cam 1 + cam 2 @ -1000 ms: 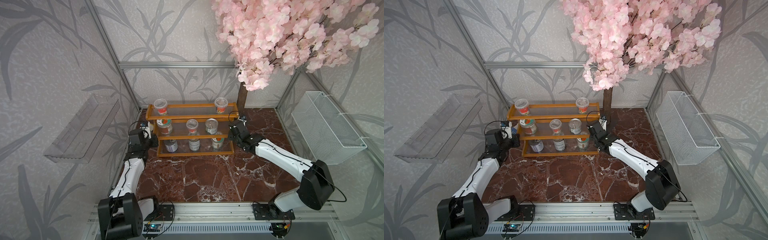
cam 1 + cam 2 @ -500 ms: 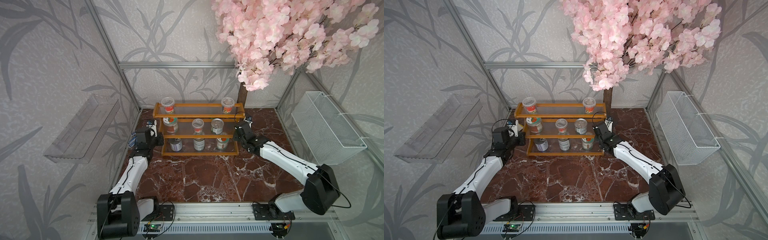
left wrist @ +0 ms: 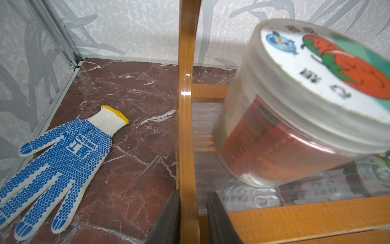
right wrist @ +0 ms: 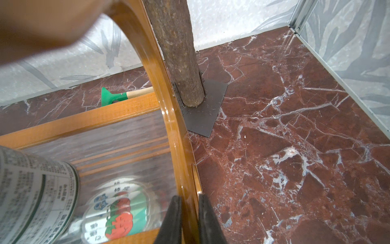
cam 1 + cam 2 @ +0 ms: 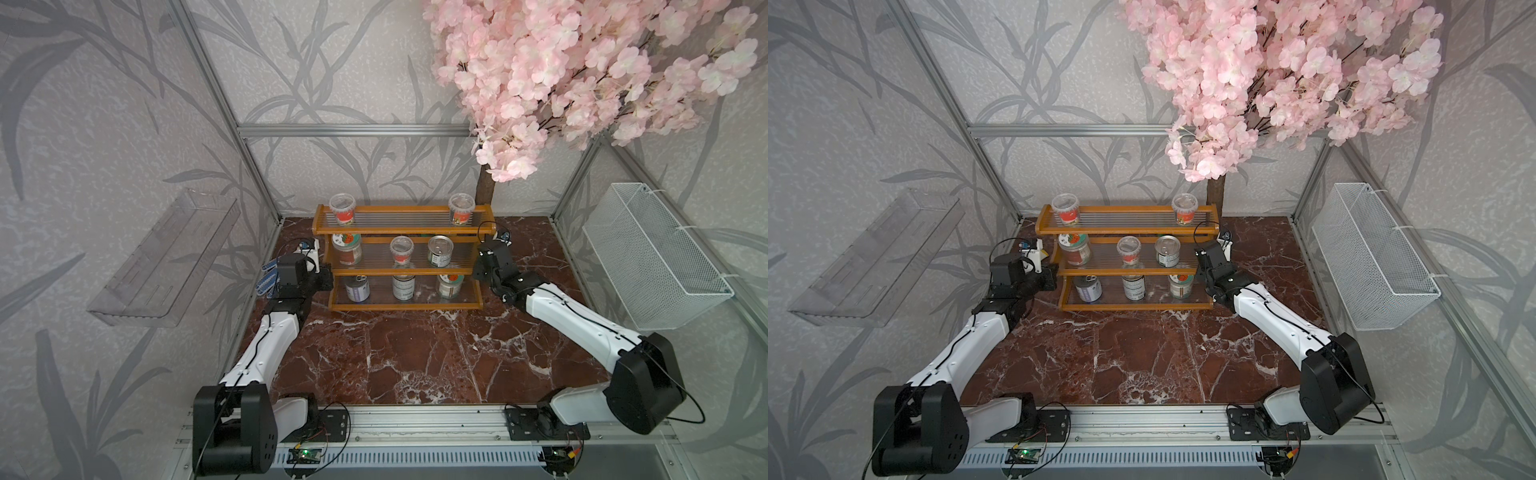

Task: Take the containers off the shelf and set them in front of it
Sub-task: Move the shelf to the center of the board.

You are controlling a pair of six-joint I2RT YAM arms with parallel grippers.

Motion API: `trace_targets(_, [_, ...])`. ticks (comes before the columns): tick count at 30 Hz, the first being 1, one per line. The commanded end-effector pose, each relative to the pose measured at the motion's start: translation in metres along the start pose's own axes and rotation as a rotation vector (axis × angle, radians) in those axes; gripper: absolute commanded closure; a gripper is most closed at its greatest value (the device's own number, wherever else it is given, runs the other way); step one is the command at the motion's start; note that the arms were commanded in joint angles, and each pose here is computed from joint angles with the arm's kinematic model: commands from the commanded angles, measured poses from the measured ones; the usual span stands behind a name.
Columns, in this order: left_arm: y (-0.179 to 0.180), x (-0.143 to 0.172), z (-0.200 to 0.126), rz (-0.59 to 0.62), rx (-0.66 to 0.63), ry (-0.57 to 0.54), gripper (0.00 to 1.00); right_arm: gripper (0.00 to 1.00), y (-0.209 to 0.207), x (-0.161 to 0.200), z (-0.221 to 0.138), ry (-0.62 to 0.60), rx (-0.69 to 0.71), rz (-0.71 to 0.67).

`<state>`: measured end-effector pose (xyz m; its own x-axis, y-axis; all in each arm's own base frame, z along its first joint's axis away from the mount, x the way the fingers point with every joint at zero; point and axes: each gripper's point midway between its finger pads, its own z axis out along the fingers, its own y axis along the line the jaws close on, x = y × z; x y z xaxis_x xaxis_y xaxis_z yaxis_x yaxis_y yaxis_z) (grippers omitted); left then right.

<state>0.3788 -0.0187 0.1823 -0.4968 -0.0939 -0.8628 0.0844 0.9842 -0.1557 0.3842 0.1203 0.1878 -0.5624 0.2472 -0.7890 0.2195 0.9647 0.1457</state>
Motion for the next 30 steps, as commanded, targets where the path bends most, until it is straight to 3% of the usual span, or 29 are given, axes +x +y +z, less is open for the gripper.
trace_targets(1, [-0.059, 0.006, -0.004, 0.035, 0.261, 0.034, 0.74, 1.0, -0.007, 0.019, -0.001, 0.051, 0.039, -0.189])
trace_targets(16, [-0.055, -0.003, -0.004, 0.042, 0.232, 0.008, 0.61, 0.76, -0.012, 0.006, -0.008, 0.001, 0.065, -0.192])
trace_targets(30, [-0.045, -0.013, 0.01, 0.06, 0.201, 0.005, 0.61, 0.72, -0.015, 0.003, -0.017, -0.009, 0.051, -0.188])
